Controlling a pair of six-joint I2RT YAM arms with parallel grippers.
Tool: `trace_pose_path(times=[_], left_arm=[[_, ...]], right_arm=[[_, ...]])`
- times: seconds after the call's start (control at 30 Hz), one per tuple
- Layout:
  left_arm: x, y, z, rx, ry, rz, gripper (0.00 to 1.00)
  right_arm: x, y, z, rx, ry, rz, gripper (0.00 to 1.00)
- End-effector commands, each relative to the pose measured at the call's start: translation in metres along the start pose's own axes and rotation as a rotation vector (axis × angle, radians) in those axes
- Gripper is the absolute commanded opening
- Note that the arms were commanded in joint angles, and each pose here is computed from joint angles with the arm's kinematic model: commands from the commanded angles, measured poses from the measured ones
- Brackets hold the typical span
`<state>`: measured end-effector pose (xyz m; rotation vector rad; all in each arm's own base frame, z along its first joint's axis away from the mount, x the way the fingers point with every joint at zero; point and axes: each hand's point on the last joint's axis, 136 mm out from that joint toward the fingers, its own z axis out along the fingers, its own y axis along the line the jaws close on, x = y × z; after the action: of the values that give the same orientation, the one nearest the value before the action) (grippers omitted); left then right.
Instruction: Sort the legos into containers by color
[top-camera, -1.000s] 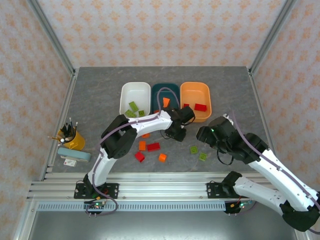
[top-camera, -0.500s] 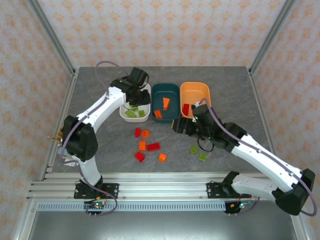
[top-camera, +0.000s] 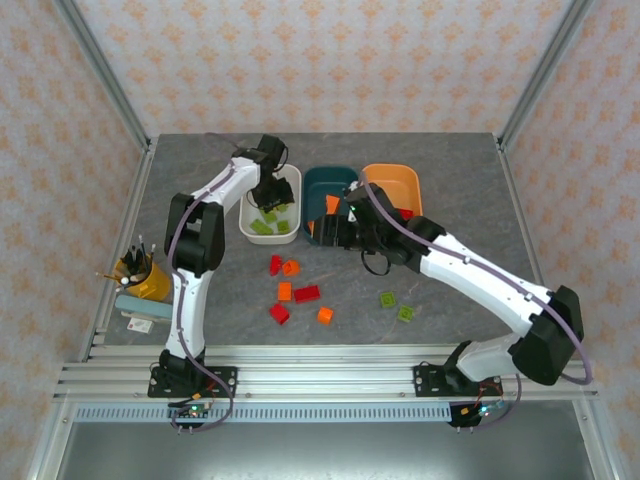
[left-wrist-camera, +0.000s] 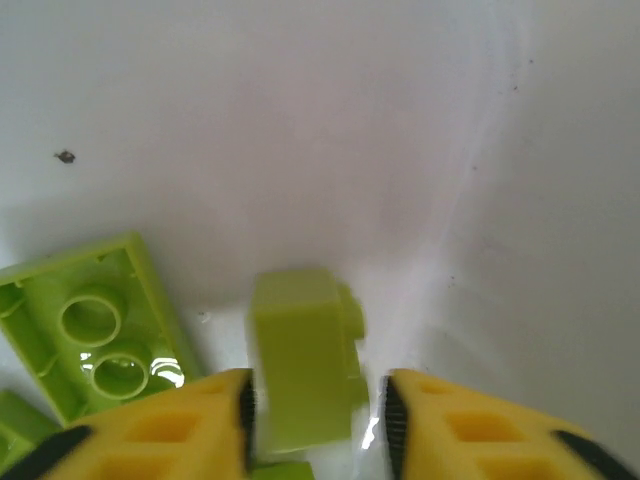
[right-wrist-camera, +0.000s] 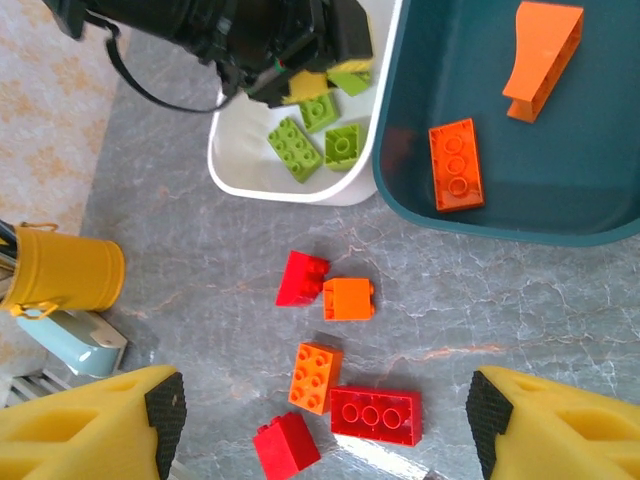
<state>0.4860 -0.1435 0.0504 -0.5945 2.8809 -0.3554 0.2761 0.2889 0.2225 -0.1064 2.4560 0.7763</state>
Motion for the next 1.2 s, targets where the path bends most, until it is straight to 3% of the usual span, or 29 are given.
trace_pose_path(times=[0.0,0.17,0.37,0.6,0.7,0.8,0.97,1.17], left_arm=[[-0.005,-0.004,-0.023,0.021,-0.008,-0.014,0.55],[-0.004,-0.005,-0.053,0.037,-0.053,-0.011,0.63],[0.015,0.005,-0.105,0.071,-0.133,-0.036,0.70],[0.078,0.050,-0.141,0.084,-0.164,-0.066,0.72],[0.109,0.070,-0.146,0.097,-0.157,-0.095,0.72],[0.137,0.091,-0.149,0.103,-0.160,-0.124,0.73],[0.169,0.112,-0.153,0.112,-0.150,-0.157,0.74],[0.181,0.121,-0.159,0.112,-0.155,-0.164,0.74]], right_arm=[[0.005,-0.002,0.001,0.027,0.041,-0.043,0.76],[0.029,-0.009,0.012,0.063,0.142,-0.155,0.76],[0.073,-0.018,0.029,0.158,0.355,-0.384,0.77],[0.125,-0.011,0.054,0.158,0.551,-0.564,0.81],[0.141,-0.015,0.064,0.175,0.627,-0.608,0.93],[0.148,-0.017,0.071,0.192,0.649,-0.664,0.99],[0.156,-0.034,0.086,0.253,0.696,-0.717,1.00],[0.152,-0.044,0.108,0.319,0.680,-0.766,1.00]])
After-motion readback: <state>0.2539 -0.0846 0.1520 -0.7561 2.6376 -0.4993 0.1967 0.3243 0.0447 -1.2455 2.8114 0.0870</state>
